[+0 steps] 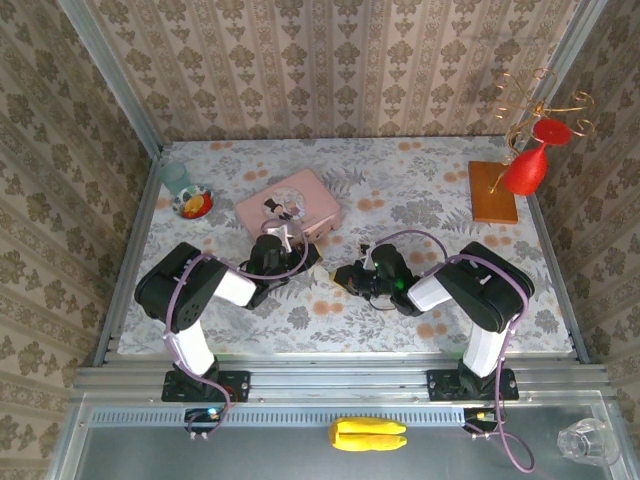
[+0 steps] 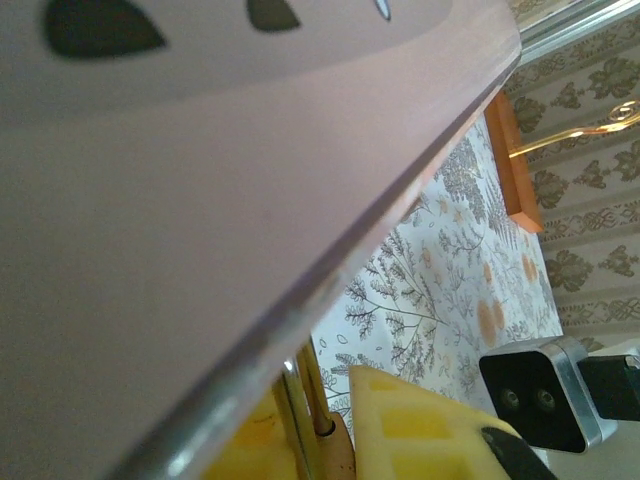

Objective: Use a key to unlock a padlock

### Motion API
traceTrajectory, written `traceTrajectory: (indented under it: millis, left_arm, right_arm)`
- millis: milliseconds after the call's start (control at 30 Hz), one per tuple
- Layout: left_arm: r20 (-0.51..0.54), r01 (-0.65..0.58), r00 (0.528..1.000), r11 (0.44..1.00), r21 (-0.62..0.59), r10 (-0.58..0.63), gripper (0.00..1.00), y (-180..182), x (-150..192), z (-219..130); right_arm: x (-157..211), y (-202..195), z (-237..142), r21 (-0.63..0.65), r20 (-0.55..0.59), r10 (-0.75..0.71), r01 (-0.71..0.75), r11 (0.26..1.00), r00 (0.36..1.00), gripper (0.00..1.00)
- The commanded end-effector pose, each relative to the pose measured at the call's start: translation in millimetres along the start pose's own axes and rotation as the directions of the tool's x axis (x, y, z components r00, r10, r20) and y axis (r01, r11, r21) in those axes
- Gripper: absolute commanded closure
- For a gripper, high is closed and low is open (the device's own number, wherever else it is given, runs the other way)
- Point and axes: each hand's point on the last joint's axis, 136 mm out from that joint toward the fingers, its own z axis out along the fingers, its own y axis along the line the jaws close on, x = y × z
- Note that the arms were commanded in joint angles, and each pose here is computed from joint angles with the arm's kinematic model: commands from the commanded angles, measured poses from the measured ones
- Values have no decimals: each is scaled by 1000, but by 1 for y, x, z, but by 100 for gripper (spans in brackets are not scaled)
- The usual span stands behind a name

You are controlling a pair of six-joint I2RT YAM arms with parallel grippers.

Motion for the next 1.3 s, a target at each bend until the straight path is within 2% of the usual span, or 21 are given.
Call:
traceTrajectory:
  millis: [0,367,1267]
  left_arm:
    - [25,32,999,986,165,-37,99,-50,-13,-5]
    - [31,15,999,987,162,-20,100,-60,-14,-7]
    - [75,26,996,985,171,-39,100,-58,-18,-17]
  right_arm:
    - [0,12,2,-51,-8,-6,6,999,1000,100]
    - [0,6,3,-75,-17,16,-17,997,1000,100]
    - [3,10,-4,-127,-16,41,-42,991,999,100]
